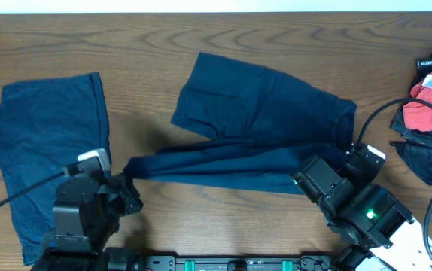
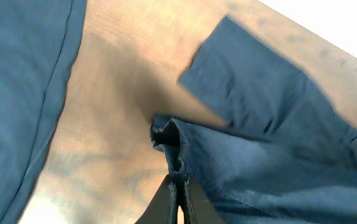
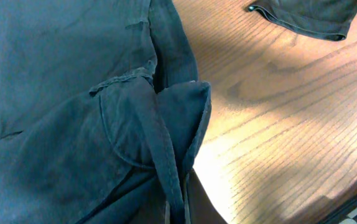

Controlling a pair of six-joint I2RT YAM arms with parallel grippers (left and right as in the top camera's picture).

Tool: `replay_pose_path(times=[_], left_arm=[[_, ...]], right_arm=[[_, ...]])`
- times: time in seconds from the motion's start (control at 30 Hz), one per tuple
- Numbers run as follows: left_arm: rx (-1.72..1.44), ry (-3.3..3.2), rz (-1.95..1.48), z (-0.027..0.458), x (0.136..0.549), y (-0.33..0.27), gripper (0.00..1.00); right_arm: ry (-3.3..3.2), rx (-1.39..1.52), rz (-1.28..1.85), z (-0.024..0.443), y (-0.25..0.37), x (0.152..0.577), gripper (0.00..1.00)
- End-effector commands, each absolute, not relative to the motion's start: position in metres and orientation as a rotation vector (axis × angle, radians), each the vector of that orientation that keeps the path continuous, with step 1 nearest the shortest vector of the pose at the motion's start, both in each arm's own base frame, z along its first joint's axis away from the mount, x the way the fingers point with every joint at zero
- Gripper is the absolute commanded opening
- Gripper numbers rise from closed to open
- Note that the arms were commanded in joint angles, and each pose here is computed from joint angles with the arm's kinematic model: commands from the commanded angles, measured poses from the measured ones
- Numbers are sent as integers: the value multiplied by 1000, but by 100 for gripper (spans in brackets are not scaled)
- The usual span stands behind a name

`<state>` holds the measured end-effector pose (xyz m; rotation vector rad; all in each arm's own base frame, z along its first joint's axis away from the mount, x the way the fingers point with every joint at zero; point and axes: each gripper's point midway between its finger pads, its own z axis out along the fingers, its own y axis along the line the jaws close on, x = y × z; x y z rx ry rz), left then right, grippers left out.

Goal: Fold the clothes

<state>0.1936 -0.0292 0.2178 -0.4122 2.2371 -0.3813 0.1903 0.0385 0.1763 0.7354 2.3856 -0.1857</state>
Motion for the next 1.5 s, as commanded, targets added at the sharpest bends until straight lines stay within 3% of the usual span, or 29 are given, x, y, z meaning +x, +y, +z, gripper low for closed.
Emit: replay_pose_path(times=[0.0,0.47,0.67,1.07,1.47], left_arm=[[-452,2181,-306,229,208,-16,6],[-469,2360,-292,176,291,-29,6],[-450,2313,-301,187,318,-32,6],[-204,2147,-346,236,345,-68,6],[-18,2243,-405,186,370,-139,6]], right_arm=[[2266,790,-250,192,19,198,1],[2242,840,-256,194,12,202,1],[2246,865,-237,194,7,212,1],[2281,950,-133,175,17,253,1],[2257,1003,-105,163,20,282,1]])
